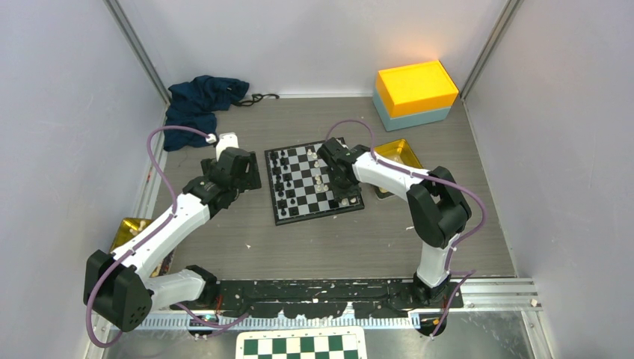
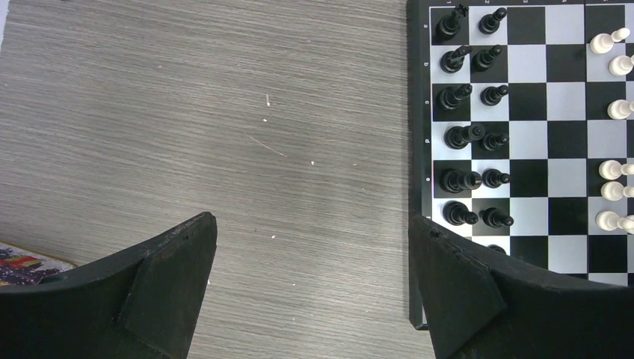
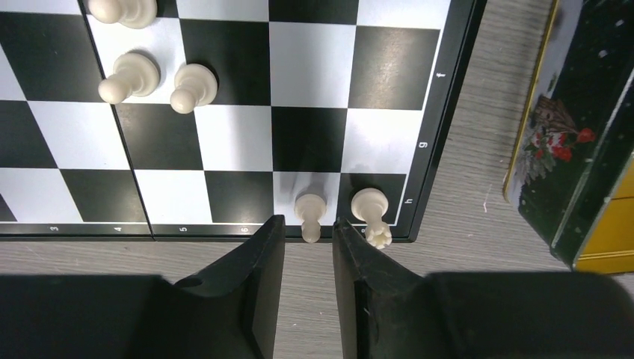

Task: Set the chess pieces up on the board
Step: Move the chess piece to the chessboard.

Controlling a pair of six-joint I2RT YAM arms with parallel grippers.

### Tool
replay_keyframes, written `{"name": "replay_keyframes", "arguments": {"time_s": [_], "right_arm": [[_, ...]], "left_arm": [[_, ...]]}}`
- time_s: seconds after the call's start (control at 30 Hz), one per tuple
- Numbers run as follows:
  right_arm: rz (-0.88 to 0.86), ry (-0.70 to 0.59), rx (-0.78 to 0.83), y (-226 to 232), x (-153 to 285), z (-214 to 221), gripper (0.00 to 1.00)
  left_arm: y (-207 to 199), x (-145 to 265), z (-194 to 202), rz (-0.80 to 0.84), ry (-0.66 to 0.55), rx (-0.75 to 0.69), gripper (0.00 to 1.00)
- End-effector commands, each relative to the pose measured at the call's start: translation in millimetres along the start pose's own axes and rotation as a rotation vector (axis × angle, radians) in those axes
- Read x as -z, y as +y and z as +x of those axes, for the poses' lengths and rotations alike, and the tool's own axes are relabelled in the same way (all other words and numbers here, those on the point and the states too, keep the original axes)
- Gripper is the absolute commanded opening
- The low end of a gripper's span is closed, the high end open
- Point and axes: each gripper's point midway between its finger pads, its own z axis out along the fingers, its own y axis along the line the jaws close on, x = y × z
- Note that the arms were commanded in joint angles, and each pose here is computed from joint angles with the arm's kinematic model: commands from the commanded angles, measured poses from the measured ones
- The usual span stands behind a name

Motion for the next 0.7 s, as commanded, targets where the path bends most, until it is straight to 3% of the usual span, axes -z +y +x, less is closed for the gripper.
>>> {"name": "replay_keyframes", "arguments": {"time_s": [0.0,0.67], "right_arm": [[-0.005,-0.107,-0.008,0.5,26.8,-31.4,0.37],[-0.071,-0.146,0.034,29.8,21.2,-81.8,0.38]], "left_arm": [[-1.3,5.4,-15.9,0.018,-0.052,0.037,1.00],[0.4,5.9,-16.2,0.012,-0.056,0.037,1.00]]}}
